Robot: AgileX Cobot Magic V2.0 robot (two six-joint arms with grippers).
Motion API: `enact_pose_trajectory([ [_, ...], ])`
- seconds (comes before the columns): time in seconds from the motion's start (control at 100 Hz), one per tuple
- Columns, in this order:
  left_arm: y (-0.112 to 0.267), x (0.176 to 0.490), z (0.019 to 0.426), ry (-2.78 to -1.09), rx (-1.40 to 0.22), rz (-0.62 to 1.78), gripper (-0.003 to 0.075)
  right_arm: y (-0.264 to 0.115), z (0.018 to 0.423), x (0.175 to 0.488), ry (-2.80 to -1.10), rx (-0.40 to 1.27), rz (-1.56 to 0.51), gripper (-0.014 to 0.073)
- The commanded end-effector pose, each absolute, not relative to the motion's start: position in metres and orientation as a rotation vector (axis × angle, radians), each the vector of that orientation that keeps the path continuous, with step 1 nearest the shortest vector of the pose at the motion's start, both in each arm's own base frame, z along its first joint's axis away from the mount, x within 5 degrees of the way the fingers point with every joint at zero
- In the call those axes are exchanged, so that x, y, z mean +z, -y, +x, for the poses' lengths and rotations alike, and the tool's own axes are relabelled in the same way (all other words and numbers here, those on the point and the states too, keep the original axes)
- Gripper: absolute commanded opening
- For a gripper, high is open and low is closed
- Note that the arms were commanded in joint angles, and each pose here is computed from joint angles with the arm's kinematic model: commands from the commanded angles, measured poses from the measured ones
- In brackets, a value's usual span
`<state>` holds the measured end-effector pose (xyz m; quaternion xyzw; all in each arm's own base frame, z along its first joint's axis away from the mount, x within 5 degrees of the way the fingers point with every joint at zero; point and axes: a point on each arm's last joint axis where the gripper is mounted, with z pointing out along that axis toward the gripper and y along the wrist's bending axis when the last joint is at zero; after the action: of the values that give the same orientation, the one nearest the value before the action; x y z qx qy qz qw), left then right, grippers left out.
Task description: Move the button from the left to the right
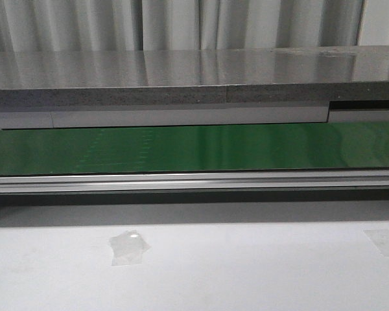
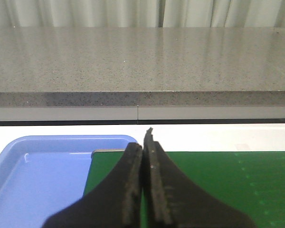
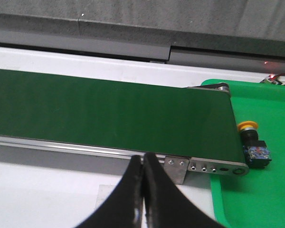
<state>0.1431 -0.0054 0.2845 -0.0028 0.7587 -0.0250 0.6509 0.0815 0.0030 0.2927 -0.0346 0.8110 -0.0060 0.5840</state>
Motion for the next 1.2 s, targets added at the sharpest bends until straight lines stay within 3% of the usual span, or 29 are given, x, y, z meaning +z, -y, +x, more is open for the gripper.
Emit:
enact_pose_trajectory([
  [0.0,0.006,0.301,0.146,-1.616,-0.065,-0.017,-0.0020,0.000,0.077,0.299,-1.738,-0.034,-0.036,-0.0066],
  [0.56,0.006,0.301,0.146,-1.616,-0.065,-0.017,-0.0020,0.001,0.044,0.239,-1.566,-0.057,-0.007,-0.0066],
  [1.19,0.006,0.301,0.146,-1.616,-0.065,-0.017,-0.0020,0.002,0.052,0.219,-1.509,-0.058,-0.007,-0.0066],
])
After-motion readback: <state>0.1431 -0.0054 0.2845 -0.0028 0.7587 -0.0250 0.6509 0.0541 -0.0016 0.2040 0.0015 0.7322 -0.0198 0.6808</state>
